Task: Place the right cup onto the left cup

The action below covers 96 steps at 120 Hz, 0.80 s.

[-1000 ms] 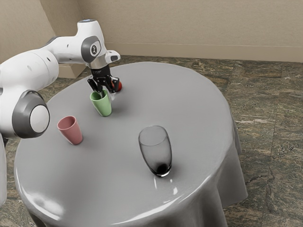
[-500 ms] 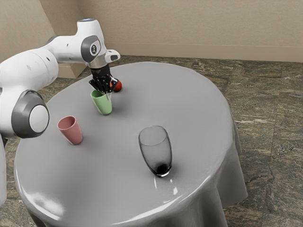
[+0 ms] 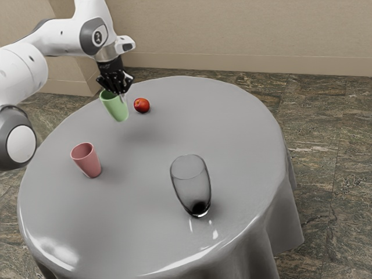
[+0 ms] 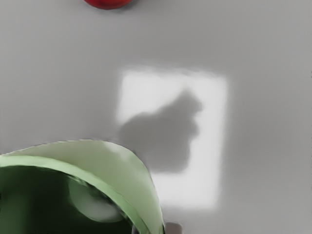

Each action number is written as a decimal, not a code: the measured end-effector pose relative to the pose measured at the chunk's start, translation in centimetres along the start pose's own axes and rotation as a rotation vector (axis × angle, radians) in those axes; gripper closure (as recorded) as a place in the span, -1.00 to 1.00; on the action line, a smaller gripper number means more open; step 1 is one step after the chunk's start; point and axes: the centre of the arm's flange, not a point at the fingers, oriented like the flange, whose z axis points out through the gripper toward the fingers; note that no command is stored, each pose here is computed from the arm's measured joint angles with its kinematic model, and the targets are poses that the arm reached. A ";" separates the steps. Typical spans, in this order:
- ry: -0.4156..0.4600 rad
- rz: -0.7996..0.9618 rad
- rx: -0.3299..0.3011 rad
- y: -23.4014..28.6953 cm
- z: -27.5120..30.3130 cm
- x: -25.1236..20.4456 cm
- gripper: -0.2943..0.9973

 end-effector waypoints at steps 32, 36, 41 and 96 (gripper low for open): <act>0.002 0.003 -0.003 0.1 -1.4 -3.4 0.67; 0.005 0.003 -0.004 0.1 -1.6 -3.9 0.67; 0.012 0.004 -0.005 0.2 -1.9 -4.4 0.67; 0.047 -0.002 -0.005 0.0 -2.1 -8.6 0.67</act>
